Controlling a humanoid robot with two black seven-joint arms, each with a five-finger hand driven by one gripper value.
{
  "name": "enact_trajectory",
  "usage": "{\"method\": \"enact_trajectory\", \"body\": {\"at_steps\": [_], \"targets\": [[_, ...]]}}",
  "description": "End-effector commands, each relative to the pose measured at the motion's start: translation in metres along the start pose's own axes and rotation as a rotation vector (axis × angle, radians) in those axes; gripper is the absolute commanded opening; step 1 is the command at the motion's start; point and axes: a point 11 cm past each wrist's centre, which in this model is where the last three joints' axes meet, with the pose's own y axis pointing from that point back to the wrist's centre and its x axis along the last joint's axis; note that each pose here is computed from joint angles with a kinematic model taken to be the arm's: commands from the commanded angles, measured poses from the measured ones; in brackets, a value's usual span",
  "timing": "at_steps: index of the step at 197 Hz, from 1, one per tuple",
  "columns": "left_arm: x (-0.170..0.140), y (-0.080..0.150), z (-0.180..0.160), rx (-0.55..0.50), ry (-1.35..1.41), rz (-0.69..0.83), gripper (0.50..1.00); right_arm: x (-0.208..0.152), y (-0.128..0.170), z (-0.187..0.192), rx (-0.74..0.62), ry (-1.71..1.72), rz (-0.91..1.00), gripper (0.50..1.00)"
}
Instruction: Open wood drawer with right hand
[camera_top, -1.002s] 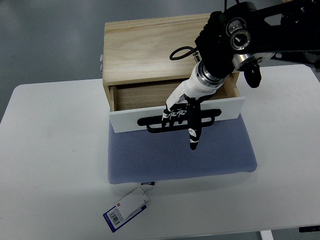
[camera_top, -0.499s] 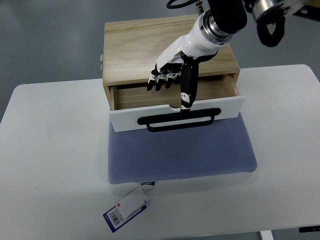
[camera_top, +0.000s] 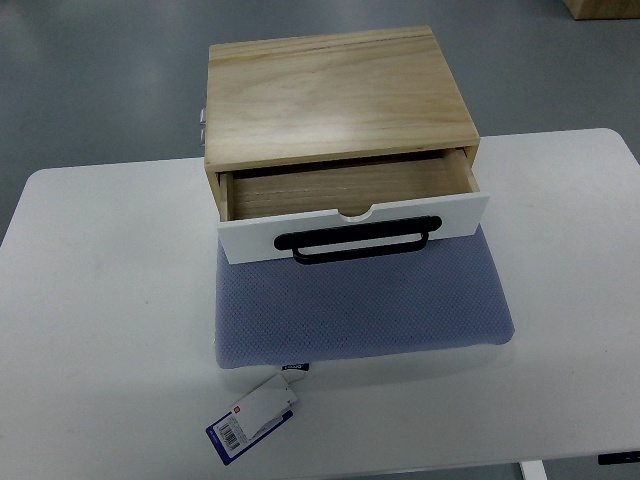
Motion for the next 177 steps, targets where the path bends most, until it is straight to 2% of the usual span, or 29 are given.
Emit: {"method": "enact_trajectory", "body": {"at_steps": [1, 26, 59, 89, 119, 177], "targets": [[-0.001, 0.0, 0.0, 0.0, -0.001, -0.004, 1.0, 0.041, 0.009, 0.029, 0.158, -0.253, 0.165, 0.944], [-0.003, 0.0, 0.0, 0.0, -0.003, -0.01, 1.0, 0.057, 0.006, 0.083, 0.279, -0.523, 0.305, 0.944], [-0.003, 0.0, 0.0, 0.0, -0.003, -0.01, 1.0, 0.073, 0.015, 0.173, 0.446, -0.87, 0.521, 0.944], [-0.004, 0.0, 0.0, 0.0, -0.003, -0.011, 1.0, 0.069, 0.016, 0.237, 0.53, -1.133, 0.638, 0.946], [-0.004, 0.0, 0.0, 0.001, -0.005, -0.011, 1.0, 0.042, 0.007, 0.268, 0.592, -1.292, 0.624, 0.946], [-0.004, 0.0, -0.001, 0.002, -0.003, -0.011, 1.0, 0.02, 0.006, 0.299, 0.549, -1.342, 0.638, 0.946]]}}
